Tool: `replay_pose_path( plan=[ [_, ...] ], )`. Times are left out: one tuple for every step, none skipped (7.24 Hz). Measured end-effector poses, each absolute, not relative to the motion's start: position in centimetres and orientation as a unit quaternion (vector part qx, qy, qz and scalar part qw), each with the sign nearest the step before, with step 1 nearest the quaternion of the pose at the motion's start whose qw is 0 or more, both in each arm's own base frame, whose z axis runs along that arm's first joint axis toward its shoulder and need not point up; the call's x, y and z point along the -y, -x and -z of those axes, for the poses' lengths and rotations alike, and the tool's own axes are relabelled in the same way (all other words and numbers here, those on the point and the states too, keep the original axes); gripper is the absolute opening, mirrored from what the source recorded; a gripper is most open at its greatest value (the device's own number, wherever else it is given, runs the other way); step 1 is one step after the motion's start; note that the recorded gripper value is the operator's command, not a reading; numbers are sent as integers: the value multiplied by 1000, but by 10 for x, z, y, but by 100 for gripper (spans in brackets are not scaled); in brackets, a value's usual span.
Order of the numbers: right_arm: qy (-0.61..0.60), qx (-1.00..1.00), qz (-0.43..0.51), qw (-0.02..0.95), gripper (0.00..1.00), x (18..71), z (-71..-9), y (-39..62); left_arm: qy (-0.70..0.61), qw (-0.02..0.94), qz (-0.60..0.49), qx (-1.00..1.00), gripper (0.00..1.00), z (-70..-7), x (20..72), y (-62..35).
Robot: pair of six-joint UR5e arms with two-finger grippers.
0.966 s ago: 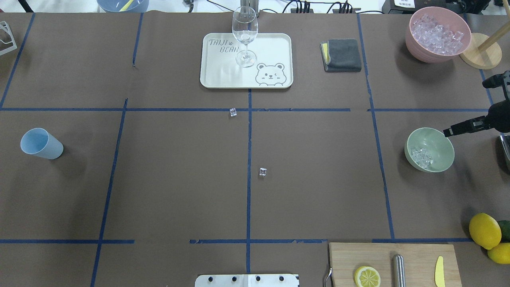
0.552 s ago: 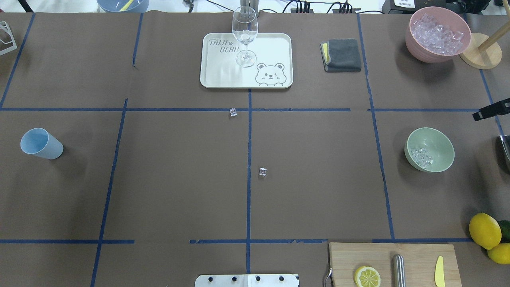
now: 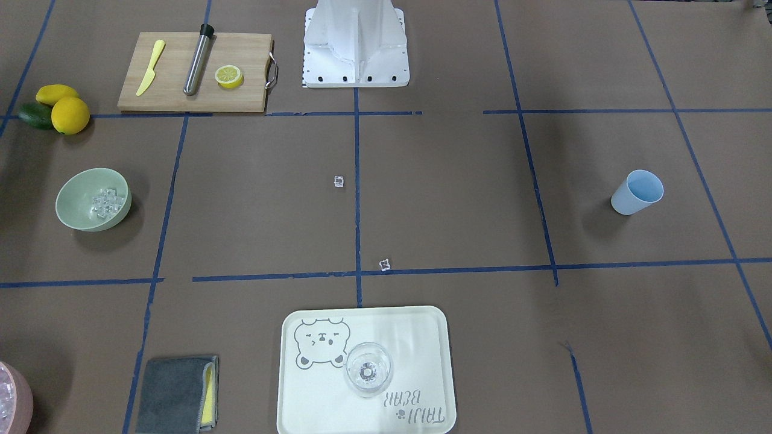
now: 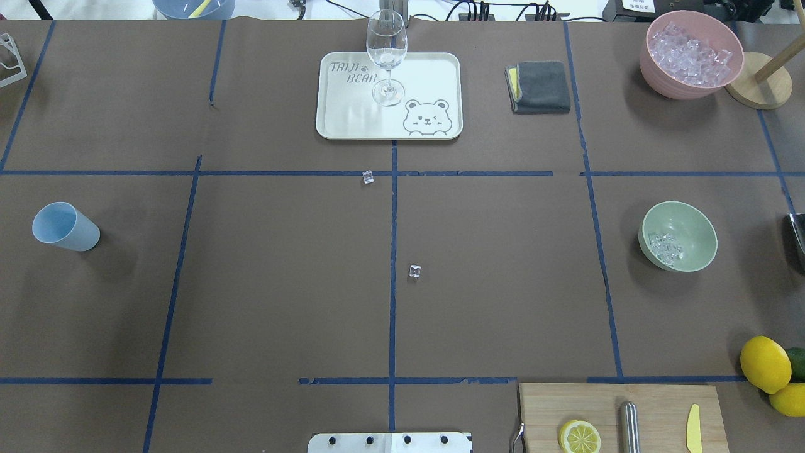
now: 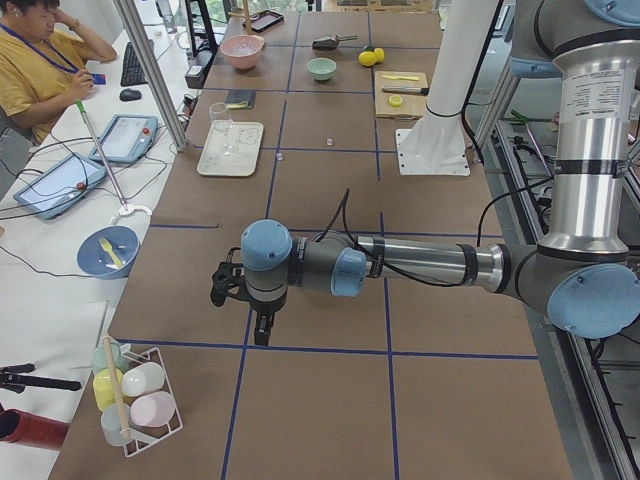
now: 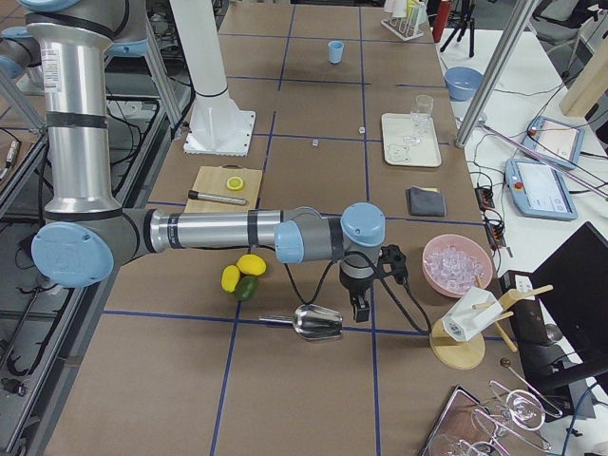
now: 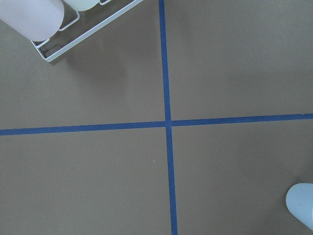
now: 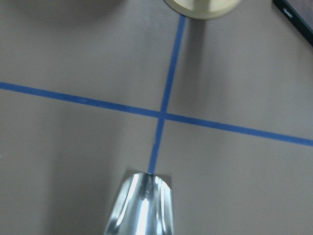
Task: Pour ice into bowl
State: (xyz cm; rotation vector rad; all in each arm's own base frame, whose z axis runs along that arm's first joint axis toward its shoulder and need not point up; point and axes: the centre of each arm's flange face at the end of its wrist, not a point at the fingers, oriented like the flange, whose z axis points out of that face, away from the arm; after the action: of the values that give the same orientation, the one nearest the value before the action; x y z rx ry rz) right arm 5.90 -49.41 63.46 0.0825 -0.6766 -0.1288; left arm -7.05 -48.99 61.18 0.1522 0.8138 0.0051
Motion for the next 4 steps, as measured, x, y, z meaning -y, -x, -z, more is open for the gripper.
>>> replay_pose_path(
  plan=[
    [-22,321,54,945,100,484,-646,-68,-74,915,-3,-396,100,-612,490,70],
    [-15,320,49,946,100,480,-650,-70,-72,915,-3,-396,100,-613,490,70],
    [-12,322,47,946,100,479,-651,-71,-72,915,-3,-397,100,-614,489,70],
    [-13,327,48,944,100,478,-650,-70,-72,915,-5,-397,100,-613,489,69]
  ],
)
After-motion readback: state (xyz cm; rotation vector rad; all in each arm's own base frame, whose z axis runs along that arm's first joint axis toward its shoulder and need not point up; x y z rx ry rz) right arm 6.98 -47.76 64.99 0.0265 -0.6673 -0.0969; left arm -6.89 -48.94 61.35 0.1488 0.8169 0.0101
